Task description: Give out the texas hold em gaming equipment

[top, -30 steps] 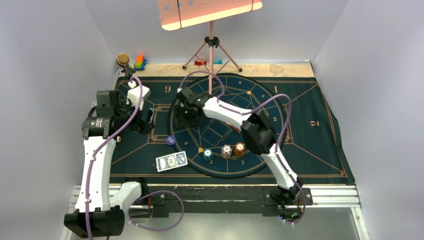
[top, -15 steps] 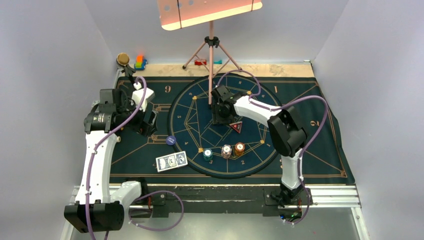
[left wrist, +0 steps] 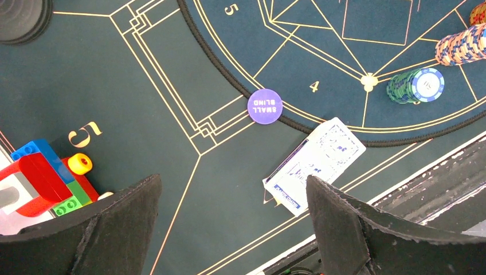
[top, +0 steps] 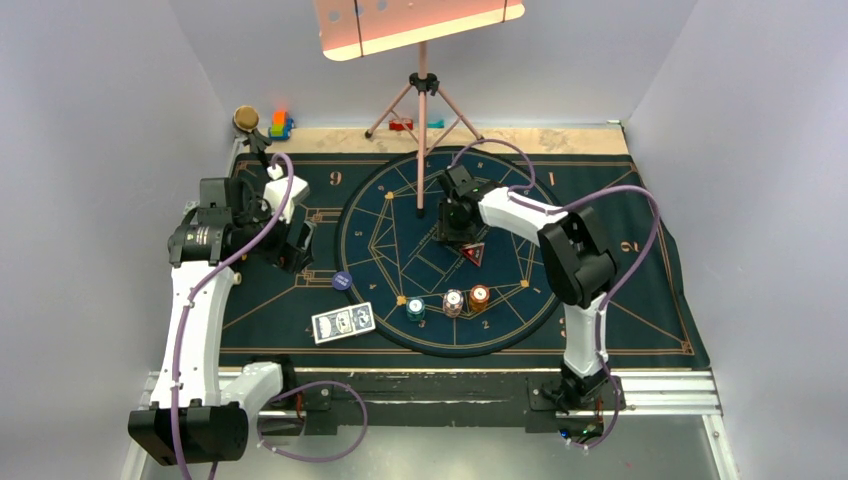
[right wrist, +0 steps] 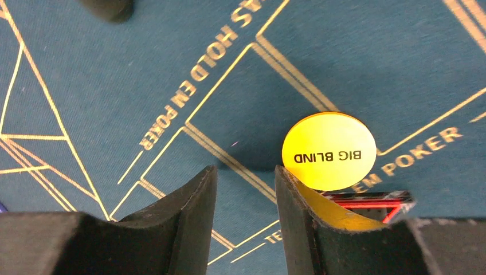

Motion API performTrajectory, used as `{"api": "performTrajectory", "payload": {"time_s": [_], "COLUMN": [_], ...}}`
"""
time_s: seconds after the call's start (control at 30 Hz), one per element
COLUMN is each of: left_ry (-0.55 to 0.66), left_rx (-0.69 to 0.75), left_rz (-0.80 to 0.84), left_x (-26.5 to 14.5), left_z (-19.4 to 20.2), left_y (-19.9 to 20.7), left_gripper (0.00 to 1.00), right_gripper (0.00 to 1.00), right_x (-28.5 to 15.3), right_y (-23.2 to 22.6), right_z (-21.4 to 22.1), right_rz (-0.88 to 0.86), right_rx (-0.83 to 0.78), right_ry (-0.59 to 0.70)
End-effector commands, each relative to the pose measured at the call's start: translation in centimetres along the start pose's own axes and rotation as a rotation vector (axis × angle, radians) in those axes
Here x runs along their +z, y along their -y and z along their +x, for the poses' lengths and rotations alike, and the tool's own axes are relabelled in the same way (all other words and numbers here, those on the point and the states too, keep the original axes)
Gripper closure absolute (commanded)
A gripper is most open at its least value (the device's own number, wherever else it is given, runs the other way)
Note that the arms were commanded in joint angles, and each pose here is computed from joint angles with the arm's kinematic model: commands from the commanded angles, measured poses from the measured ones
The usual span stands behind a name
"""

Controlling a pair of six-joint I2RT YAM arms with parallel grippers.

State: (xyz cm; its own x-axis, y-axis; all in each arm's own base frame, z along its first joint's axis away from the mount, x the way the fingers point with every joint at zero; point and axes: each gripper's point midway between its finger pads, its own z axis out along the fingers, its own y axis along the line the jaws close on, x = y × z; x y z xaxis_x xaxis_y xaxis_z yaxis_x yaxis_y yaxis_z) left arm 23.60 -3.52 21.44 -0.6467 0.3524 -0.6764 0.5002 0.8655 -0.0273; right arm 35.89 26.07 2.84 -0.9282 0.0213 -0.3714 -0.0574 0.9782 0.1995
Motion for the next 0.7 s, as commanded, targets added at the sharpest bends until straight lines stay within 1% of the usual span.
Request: {"api": "performTrajectory", "payload": {"time_s": [0.0, 0.27, 0.53, 0.67], "left_ry": [0.025, 0.02, 0.019, 0.02], "left_rx": [0.023, 0.03, 0.032, 0.037], "left_rz": [-0.027, -0.051, -0.062, -0.068], "left_x": [-0.6, -0.6, -0.4, -0.4], "left_z": [-1.0, -0.8, -0.7, -0.8], "left_y": [-0.6, -1.0, -1.3, -1.4], "left_gripper": [0.0, 0.0, 0.0, 0.0], "right_gripper": [0.54, 0.53, 0.52, 0.47], "right_x": [0.8, 0.8, 1.2, -0.6], "right_y": [4.3, 6.9, 9.9, 9.4], "right_z": [-1.8, -5.0, -9.3, -10.8], "right_rz": [0.124, 0.199, 0.275, 0.254], "right_rx": [0.041, 0.071, 0.096, 0.082], "right_ry": [0.041, 0.085, 0.125, 0.163]}}
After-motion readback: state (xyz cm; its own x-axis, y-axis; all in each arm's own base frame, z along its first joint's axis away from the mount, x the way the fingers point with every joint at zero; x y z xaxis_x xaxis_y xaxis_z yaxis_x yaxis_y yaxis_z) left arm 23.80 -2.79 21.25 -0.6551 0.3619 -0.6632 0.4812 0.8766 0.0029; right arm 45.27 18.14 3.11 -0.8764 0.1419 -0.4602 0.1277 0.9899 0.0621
